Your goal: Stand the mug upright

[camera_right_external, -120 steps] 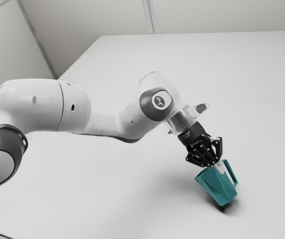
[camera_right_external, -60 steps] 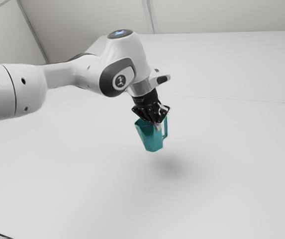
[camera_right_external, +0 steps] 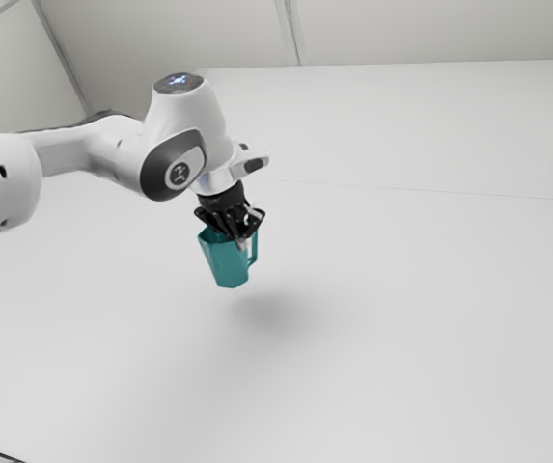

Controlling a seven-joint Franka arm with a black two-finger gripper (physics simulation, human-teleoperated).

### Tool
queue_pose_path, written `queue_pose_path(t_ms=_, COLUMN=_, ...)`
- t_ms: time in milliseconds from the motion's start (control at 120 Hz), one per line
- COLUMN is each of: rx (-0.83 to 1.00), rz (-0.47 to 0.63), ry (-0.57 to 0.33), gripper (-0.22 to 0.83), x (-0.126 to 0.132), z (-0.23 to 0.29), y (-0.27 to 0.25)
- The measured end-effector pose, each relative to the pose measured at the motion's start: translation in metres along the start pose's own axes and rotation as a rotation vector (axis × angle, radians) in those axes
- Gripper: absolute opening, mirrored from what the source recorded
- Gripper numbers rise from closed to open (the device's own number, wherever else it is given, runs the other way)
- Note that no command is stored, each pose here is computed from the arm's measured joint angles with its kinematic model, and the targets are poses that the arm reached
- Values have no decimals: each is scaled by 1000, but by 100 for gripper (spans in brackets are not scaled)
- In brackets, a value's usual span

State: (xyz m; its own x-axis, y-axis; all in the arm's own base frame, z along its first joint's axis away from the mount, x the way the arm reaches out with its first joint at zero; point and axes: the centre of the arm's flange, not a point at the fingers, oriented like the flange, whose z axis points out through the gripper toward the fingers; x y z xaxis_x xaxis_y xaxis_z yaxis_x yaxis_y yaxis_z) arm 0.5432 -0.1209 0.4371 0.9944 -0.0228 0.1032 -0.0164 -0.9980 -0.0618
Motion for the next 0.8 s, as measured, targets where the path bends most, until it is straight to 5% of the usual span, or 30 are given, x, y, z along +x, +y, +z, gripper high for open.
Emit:
queue_pose_path(t_ms=533, rx=-13, rz=-59, ry=56, gripper=-17, x=-10, z=56, y=-30)
queue_pose_path(t_ms=800, rx=-27, rz=-16, ry=54, gripper=-17, x=-11, z=72, y=-1)
